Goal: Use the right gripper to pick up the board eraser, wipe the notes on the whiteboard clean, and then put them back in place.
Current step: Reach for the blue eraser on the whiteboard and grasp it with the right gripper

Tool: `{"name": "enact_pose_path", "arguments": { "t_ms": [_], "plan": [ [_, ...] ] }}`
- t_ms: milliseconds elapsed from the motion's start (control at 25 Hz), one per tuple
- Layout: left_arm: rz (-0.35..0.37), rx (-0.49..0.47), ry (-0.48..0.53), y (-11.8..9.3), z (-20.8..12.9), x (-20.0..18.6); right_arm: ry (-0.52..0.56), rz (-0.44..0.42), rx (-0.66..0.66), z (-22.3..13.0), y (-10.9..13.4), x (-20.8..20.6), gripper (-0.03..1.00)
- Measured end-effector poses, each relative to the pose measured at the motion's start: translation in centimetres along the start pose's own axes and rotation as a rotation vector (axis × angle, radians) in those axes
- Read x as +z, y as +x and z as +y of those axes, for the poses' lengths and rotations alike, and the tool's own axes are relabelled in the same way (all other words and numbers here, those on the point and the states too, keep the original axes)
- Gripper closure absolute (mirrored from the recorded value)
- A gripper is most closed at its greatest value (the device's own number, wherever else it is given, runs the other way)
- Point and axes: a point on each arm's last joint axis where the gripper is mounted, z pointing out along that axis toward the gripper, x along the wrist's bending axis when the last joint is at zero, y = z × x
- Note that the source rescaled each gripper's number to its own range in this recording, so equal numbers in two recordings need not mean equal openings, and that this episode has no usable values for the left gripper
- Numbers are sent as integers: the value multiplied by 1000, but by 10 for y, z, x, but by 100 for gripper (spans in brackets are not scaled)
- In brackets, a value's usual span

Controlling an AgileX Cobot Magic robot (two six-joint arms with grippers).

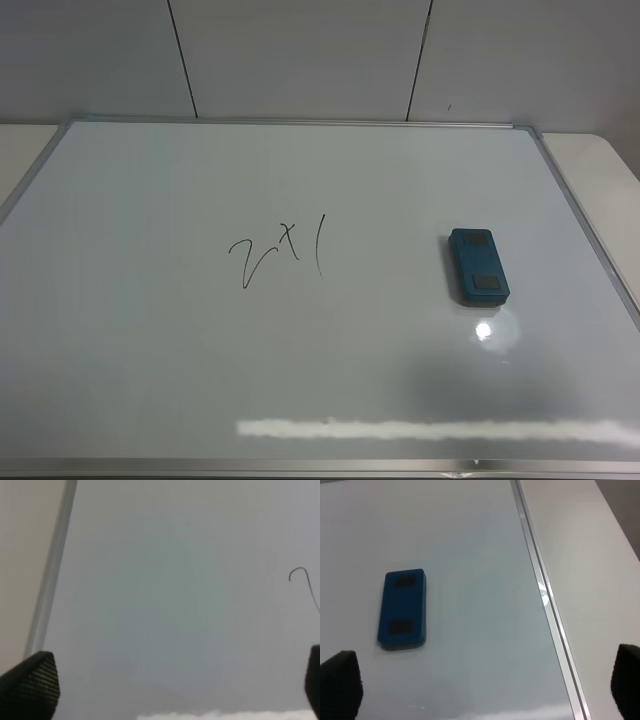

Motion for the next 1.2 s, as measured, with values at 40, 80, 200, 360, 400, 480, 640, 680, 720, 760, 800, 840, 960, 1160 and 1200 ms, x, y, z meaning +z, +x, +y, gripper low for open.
{"name": "enact_pose_path", "arguments": {
  "t_ms": [40,80,200,360,400,480,640,680,720,760,800,840,960,1160,1200],
  "plan": [
    [0,0,0,0,0,0,0,0,0,0,0,0,-3],
    [0,0,0,0,0,0,0,0,0,0,0,0,-3],
    [0,0,0,0,0,0,0,0,5,0,0,0,-3],
    [0,0,0,0,0,0,-1,-6,3,0,-1,0,-3],
    [0,0,0,0,0,0,-1,-6,3,0,-1,0,-3],
    [0,0,0,0,0,0,5,-7,3,3,0,2,-3],
    [0,0,0,0,0,0,-10,6,11,24,1,7,-3],
    [0,0,0,0,0,0,-11,12,18,30,2,10,-3],
    [0,0,0,0,0,0,1,17,26,35,3,14,-3],
    [0,0,0,0,0,0,25,20,34,38,3,20,-3],
    [0,0,0,0,0,0,46,23,54,42,4,26,-3],
    [0,0,0,0,0,0,61,22,78,45,4,32,-3],
    [0,0,0,0,0,0,144,11,157,52,5,53,-3],
    [0,0,0,0,0,0,302,-11,202,56,5,91,-3],
    [0,0,0,0,0,0,331,-10,211,56,6,98,-3]
  ]
}}
